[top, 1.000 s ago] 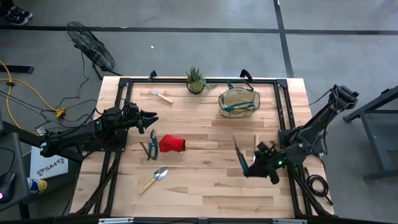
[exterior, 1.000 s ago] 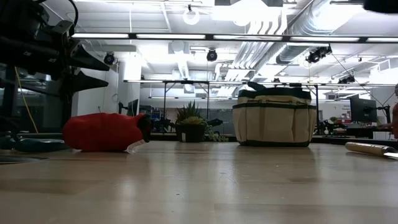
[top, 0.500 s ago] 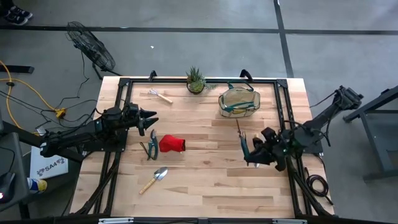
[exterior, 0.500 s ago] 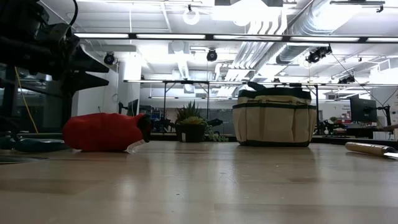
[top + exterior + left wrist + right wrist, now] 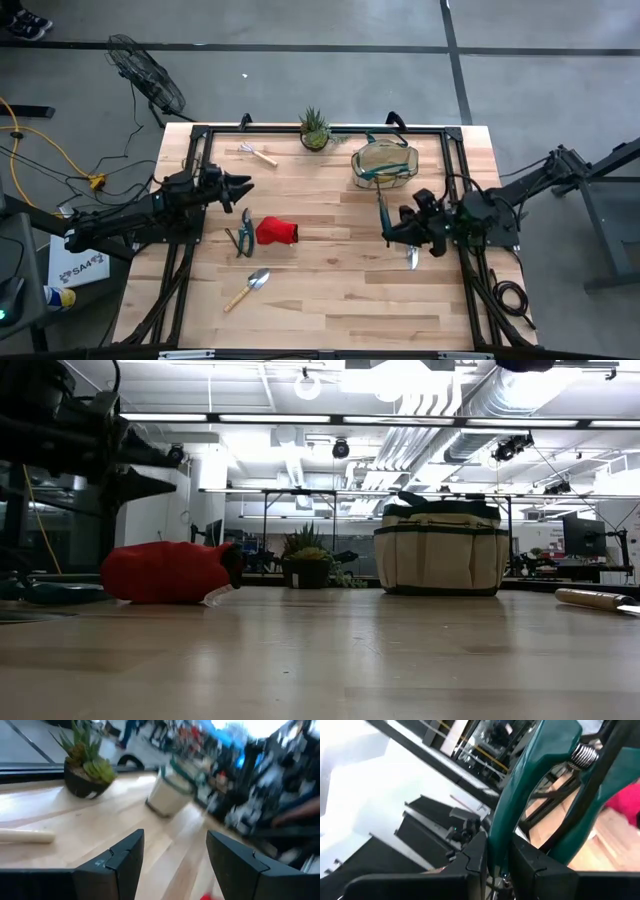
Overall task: Pick & Place Garden tools in Gardening bag
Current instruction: Put the right green shear scissors into the light brown gardening bag
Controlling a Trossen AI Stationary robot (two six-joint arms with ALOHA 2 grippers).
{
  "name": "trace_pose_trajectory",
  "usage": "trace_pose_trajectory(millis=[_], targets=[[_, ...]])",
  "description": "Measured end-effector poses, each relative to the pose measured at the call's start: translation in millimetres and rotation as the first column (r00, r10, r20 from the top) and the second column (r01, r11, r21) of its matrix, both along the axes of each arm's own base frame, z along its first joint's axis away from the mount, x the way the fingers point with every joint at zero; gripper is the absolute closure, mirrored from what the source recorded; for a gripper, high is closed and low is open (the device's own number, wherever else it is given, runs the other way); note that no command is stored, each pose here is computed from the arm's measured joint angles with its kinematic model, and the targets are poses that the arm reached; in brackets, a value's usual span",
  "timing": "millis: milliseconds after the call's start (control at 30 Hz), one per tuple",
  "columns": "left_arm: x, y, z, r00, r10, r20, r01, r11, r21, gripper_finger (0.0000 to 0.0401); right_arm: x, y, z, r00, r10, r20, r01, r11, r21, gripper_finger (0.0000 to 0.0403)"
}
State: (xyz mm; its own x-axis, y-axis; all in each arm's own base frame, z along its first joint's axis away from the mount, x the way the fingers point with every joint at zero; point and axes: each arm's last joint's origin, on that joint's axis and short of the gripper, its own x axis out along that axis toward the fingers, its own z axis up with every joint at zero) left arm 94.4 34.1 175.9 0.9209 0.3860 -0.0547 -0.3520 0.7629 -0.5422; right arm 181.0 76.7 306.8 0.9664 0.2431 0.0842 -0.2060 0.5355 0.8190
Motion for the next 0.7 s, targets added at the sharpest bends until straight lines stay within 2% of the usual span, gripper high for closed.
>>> trace_pose_trajectory(millis=[100,200,300,400,467,567,633,700], targets=[[0,1,5,0.997,0.043,0.067,-0.041,0.999,-0.031,0.0189,3,-6,2,0.998,-0.058,0.023,0.058,0.998,0.005,0.0360],[0,1,10,0.992,0.040,0.118,-0.037,0.999,-0.021,0.0189,5,-11,3,0.993,-0.107,0.045,0.108,0.994,-0.021,0.0360],[1,-1,19,0.978,-0.047,0.201,0.046,0.999,0.008,0.0189,9,-14,2,0.989,-0.138,0.054,0.141,0.988,-0.061,0.0360],[3,-3,30,0.946,-0.145,0.291,0.127,0.989,0.081,0.0189,13,-18,2,0.984,-0.165,0.061,0.168,0.985,-0.045,0.0360],[5,-3,37,0.938,-0.179,0.298,0.143,0.980,0.139,0.0189,18,-22,2,0.980,-0.192,0.058,0.190,0.981,0.028,0.0360],[13,-2,49,0.948,-0.224,0.226,0.168,0.955,0.243,0.0189,27,-25,-1,0.978,-0.207,0.030,0.198,0.963,0.184,0.0360],[19,-1,62,0.953,-0.253,0.168,0.185,0.921,0.342,0.0189,33,-25,-4,0.979,-0.204,0.019,0.190,0.942,0.278,0.0360],[28,1,78,0.953,-0.280,0.112,0.202,0.868,0.453,0.0189,40,-24,-7,0.981,-0.192,0.013,0.173,0.914,0.367,0.0360]])
